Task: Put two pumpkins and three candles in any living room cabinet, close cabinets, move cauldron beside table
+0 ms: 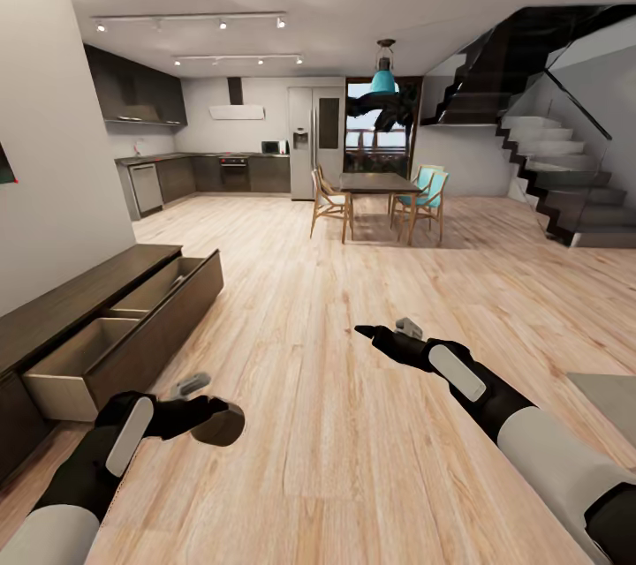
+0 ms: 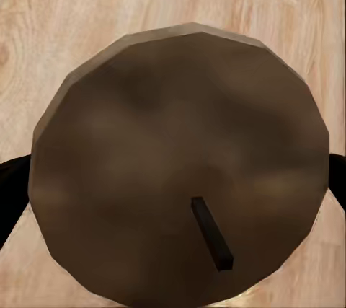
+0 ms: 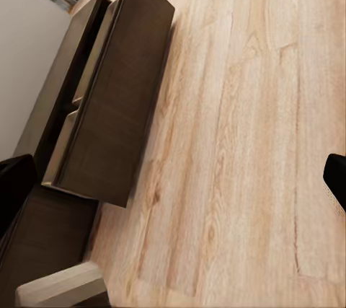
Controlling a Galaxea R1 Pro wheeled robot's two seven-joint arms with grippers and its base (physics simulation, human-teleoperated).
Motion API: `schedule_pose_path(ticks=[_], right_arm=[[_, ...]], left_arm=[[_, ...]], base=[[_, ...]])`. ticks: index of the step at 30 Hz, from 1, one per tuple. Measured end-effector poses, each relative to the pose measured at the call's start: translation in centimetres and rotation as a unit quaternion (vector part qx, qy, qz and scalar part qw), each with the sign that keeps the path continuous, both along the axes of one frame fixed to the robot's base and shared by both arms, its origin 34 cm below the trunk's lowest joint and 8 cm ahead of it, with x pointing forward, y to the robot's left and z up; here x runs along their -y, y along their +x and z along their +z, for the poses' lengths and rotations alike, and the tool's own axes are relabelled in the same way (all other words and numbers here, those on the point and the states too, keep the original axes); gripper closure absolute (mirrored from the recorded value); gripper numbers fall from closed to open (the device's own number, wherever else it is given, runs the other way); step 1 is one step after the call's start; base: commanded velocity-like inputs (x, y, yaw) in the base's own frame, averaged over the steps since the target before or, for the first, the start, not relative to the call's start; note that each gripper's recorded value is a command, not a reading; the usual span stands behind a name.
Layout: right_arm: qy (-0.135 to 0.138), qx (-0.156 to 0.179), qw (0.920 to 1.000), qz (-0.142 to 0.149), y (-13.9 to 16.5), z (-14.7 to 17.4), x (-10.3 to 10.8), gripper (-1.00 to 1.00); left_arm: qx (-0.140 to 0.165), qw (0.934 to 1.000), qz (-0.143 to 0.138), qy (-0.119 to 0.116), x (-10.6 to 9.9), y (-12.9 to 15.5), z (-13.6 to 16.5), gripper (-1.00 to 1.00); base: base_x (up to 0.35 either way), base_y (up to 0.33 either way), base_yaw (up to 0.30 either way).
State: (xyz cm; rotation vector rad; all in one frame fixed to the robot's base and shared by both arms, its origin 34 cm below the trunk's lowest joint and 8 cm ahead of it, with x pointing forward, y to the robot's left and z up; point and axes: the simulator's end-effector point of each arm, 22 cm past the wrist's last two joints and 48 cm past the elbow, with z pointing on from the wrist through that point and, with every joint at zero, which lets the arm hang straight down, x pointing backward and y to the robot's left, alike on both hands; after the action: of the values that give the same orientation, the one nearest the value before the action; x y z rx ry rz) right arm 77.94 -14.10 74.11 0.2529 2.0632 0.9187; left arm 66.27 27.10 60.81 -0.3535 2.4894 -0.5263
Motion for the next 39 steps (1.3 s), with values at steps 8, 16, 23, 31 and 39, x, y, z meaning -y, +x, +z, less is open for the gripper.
schedule_pose_path(ticks=[8, 16, 23, 31, 39], right_arm=[[0.000, 0.007, 1.0000, -0.007, 0.3, 0.2, 0.2, -1.00], [-0.001, 0.009, 0.9999, -0.009, 0.3, 0.3, 0.3, -1.00], [-0.002, 0.010, 0.9999, -0.008, 0.4, 0.3, 0.2, -1.00], [-0.003, 0.010, 0.9999, -0.009, 0.4, 0.2, 0.3, -1.00], [-0.002, 0.010, 0.9999, -0.008, 0.3, 0.3, 0.2, -1.00]], left_arm=[[0.068, 0.9974, 0.013, 0.018, -1.8, -0.9, 4.6, 1.00], [0.116, 0.9919, 0.018, 0.047, -2.1, -2.2, 7.9, 1.00], [0.127, 0.9905, 0.016, 0.050, -1.8, -2.6, 8.6, 1.00], [0.126, 0.9905, 0.016, 0.054, -1.8, -2.7, 8.5, 1.00], [0.122, 0.9909, 0.016, 0.054, -1.8, -2.7, 8.1, 1.00]], base=[[0.334, 0.000, 0.000], [0.297, 0.000, 0.000], [0.320, 0.000, 0.000], [0.330, 0.000, 0.000], [0.332, 0.000, 0.000]])
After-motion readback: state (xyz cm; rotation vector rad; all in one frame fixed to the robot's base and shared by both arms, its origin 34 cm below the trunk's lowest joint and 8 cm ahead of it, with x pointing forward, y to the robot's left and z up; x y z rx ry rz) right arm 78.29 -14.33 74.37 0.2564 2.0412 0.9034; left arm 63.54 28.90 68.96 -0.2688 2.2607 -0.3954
